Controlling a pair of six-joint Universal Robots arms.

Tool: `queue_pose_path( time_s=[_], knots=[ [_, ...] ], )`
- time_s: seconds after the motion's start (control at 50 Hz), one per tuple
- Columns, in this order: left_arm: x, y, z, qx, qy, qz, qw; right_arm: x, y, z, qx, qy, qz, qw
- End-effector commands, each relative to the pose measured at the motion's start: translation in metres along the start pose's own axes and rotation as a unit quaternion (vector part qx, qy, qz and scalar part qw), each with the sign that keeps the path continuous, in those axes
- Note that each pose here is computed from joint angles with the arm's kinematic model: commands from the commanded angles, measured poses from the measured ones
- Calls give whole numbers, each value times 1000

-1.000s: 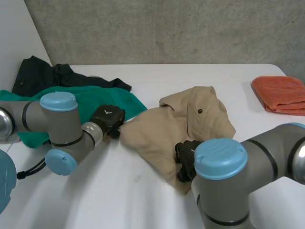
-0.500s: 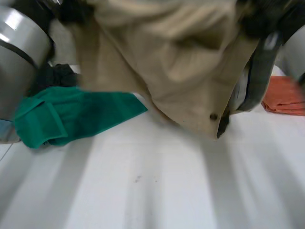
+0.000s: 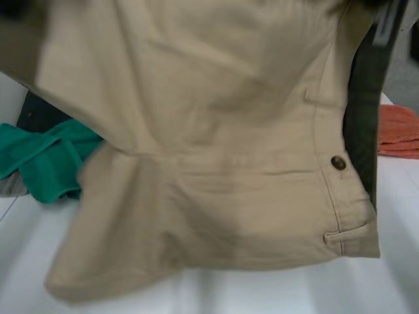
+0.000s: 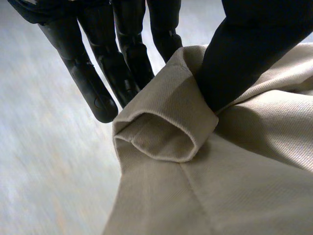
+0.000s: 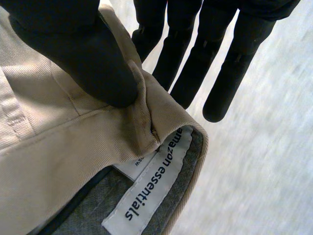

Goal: Fold the laundry.

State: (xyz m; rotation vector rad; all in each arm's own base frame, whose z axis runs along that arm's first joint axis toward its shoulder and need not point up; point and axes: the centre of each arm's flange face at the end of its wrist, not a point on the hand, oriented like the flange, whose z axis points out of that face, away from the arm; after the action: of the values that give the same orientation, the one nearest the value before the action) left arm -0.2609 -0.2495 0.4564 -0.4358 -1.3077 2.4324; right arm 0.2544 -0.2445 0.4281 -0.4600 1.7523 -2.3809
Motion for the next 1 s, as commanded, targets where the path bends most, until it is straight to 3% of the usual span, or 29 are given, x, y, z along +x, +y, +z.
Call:
queue_pose_path(
  time_s=[0.02,0.12,0.26,0.38,0.5,0.62,0.7,0.78,0.86,0.88,1.0],
  knots=[
    [10,140,8,-145,16,-9,989,-6,136,49,-139,1,-11,990],
    [18,220,16,-170,26,9,985,-15,198,70,-155,14,-20,988],
    [21,266,44,-122,31,16,992,-16,248,101,-92,80,-30,992],
    [18,256,59,-91,27,18,995,-18,240,115,-50,87,-97,990],
    [15,228,53,-94,12,20,995,-11,194,110,-26,70,-108,991],
    [12,183,23,-127,-3,21,992,2,152,75,-57,-47,-122,990],
    [16,159,-17,-181,4,16,983,10,155,46,-119,-117,-135,977],
    [27,148,-67,-263,24,8,965,14,164,17,-182,-163,-149,958],
    [39,147,-120,-350,48,-2,935,16,182,-15,-246,-199,-178,932],
    [46,147,-142,-384,61,-4,921,16,187,-21,-257,-206,-186,926],
    [67,154,-213,-472,111,-8,875,16,221,-60,-311,-260,-243,881]
  ],
)
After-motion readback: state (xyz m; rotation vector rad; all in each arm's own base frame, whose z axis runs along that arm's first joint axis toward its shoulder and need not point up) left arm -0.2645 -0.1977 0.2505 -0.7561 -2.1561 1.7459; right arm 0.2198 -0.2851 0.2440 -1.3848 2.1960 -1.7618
